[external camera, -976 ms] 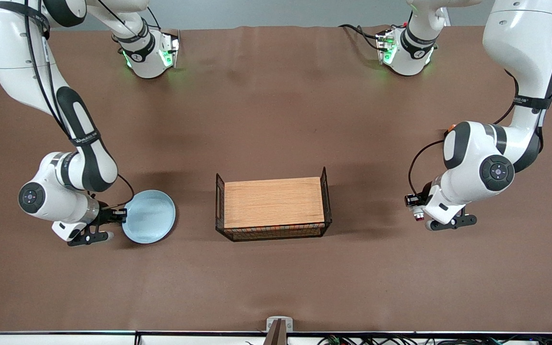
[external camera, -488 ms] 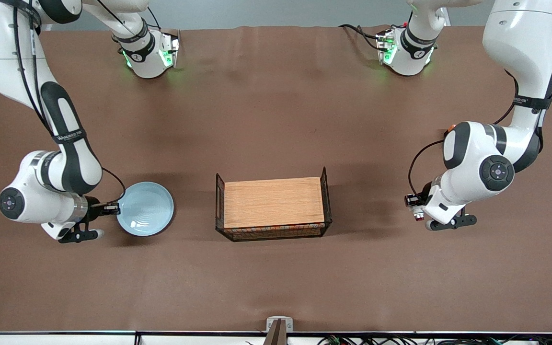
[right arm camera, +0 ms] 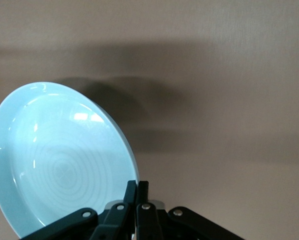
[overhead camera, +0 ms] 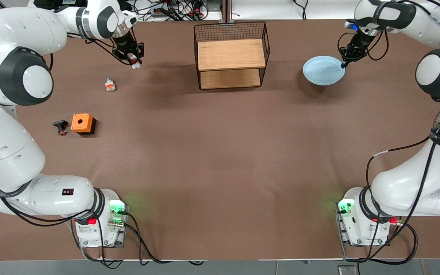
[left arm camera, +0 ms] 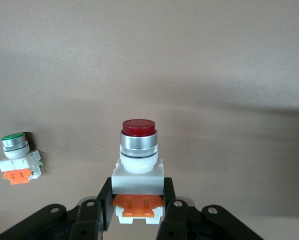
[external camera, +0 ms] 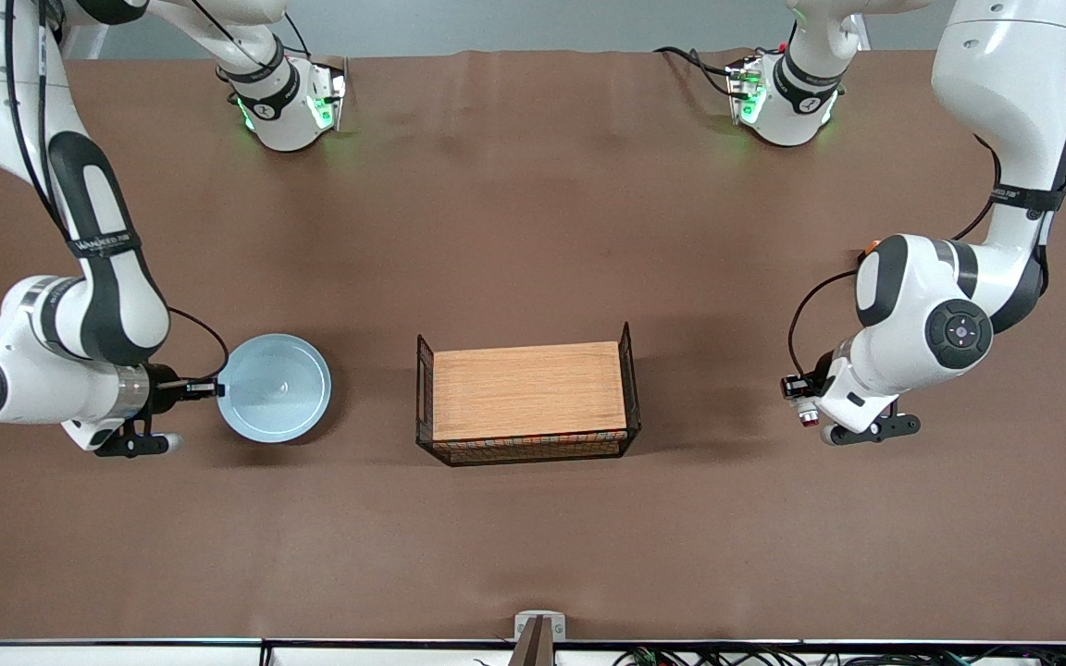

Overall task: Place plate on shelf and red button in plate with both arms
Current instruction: 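Lift the plate rim with the right gripper, tilting it up, then carry the plate with the right gripper toward the wooden box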

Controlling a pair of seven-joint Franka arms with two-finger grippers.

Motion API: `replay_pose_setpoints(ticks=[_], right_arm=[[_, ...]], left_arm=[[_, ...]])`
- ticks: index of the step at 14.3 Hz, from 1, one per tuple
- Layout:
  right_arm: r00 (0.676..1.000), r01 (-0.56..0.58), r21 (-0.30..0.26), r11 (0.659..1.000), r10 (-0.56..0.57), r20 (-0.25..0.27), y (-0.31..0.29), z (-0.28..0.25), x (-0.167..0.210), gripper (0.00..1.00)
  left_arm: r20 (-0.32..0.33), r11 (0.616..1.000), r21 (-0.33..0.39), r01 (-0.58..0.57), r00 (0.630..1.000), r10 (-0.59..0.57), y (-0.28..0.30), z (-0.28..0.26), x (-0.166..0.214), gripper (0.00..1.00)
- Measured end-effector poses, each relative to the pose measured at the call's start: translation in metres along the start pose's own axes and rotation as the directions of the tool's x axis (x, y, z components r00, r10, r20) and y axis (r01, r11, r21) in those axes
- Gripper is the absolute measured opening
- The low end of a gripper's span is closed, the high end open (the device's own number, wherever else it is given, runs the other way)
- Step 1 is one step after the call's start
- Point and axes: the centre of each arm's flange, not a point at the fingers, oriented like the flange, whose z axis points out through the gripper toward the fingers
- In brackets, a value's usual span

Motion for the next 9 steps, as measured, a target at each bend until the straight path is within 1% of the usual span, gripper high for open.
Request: replay_pose_setpoints(ticks=[2,4,6,8,9], right_arm=[[0.999,-0.045,0.008,0.999,0.045,0.024,-0.010,-0.032,-0.016,0.02],[0.996,-0.078,0.012,0.997,0.078,0.036,-0.020,-0.063,-0.032,0.02],[0.993,-0.108,0.023,0.994,0.106,0.052,-0.029,-0.083,-0.045,0.02],[0.988,-0.141,0.051,0.989,0.137,0.076,-0.037,-0.097,-0.056,0.02],[0.984,-0.160,0.055,0.986,0.155,0.088,-0.041,-0.105,-0.060,0.02]], left_arm=[[0.000,1.000,0.000,-0.001,1.000,0.001,0.001,0.000,0.000,0.41],[0.001,1.000,0.000,-0.001,1.000,0.001,0.001,0.000,0.000,0.41],[0.001,1.000,0.000,-0.001,1.000,0.001,0.001,0.000,0.000,0.41],[0.001,1.000,0.000,-0.001,1.000,0.001,0.001,0.000,0.000,0.41],[0.001,1.000,0.000,-0.001,1.000,0.001,0.001,0.000,0.000,0.41]])
